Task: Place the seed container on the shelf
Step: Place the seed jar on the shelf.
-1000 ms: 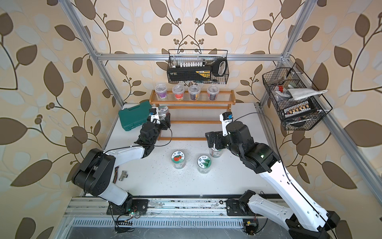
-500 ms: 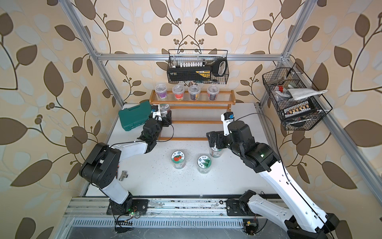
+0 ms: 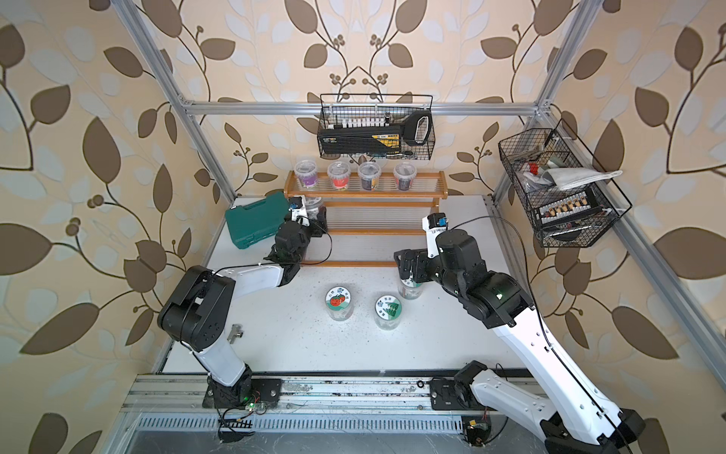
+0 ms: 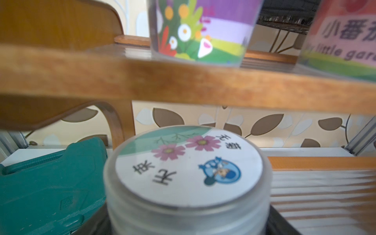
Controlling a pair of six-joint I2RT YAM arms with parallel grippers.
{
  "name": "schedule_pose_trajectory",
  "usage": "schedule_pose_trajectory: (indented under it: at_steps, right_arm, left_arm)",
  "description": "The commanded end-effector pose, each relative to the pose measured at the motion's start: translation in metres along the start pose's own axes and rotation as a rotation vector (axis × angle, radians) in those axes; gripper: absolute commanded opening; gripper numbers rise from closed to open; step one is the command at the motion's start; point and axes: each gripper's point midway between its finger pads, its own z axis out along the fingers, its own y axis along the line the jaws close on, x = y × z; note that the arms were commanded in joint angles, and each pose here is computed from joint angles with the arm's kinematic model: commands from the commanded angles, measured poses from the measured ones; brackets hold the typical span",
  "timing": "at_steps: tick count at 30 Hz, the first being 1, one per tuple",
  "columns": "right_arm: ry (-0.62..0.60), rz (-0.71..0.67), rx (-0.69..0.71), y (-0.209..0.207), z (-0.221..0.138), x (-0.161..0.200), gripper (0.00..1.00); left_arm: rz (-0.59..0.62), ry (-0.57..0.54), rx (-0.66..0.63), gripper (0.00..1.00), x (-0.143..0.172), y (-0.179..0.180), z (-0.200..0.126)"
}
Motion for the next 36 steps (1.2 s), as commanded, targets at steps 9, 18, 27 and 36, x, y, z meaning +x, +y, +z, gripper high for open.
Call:
schedule_pose_trajectory:
  at_steps: [9,18,27,36]
  right_arm:
    - [-0.004,0.000,-0.012,-0.003,0.000,0.003,0.99]
    - [-0.003,0.004,-0.020,-0.002,0.001,0.004,0.99]
    - [0.006,0.011,-0.022,-0.002,0.004,0.005,0.99]
    - [0.008,0.012,-0.022,-0.003,0.005,0.006,0.99]
  left_arm:
    - [-0.045,-0.040,0.028,0.74,-0.022,-0.005,0.004]
    - [-0.034,-0.038,0.038,0.85,-0.027,-0.006,-0.003]
    - [-0.016,-0.040,0.065,0.89,-0.035,-0.012,-0.014]
    - [-0.014,-0.013,0.034,0.92,-0.029,-0.008,-0.015]
